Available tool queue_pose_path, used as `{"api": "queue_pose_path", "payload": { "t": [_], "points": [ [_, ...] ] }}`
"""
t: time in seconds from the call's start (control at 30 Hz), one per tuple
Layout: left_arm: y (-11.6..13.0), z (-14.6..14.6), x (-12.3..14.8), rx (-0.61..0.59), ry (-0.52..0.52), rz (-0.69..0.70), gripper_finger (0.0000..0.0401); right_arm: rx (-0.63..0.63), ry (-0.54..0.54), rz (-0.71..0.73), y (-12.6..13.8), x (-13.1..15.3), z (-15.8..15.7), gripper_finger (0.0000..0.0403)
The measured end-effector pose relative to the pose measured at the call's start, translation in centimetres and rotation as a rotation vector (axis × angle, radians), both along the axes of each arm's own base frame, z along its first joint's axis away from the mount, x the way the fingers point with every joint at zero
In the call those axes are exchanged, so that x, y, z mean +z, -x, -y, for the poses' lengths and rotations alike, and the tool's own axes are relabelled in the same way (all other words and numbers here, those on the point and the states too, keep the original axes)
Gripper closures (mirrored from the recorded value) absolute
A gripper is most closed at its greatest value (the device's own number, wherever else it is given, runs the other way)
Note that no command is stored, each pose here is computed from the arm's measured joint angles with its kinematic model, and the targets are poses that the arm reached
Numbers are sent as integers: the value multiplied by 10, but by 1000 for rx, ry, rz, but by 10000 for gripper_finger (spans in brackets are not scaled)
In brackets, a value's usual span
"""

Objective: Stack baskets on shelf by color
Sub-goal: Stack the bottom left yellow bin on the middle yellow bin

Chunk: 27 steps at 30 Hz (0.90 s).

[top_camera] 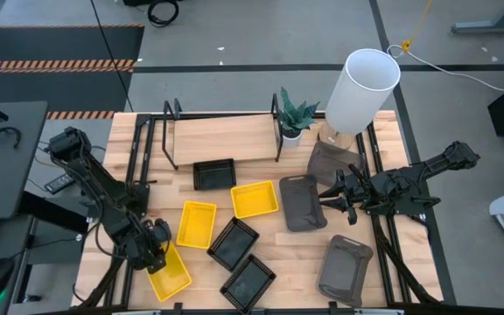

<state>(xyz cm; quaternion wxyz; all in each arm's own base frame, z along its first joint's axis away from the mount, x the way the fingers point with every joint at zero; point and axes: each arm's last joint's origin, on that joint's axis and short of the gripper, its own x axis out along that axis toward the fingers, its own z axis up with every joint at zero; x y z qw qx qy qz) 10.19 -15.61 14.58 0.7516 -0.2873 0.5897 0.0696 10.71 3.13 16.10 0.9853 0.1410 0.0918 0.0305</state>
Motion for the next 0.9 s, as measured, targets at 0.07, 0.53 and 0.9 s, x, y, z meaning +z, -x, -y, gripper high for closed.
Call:
{"api": "queue_pose_path", "payload": {
  "t": [0.07, 0.53, 0.9],
  "points": [
    [0, 0, 0, -1, 0, 0, 264, -1, 0, 0, 0, 0, 0, 284],
    [0, -1, 0, -12, -9, -1, 384, 0, 0, 0, 0, 0, 0, 284],
    [2, -1, -1, -29, 5, -40, 391, 0, 0, 0, 0, 0, 0, 284]
  ]
}}
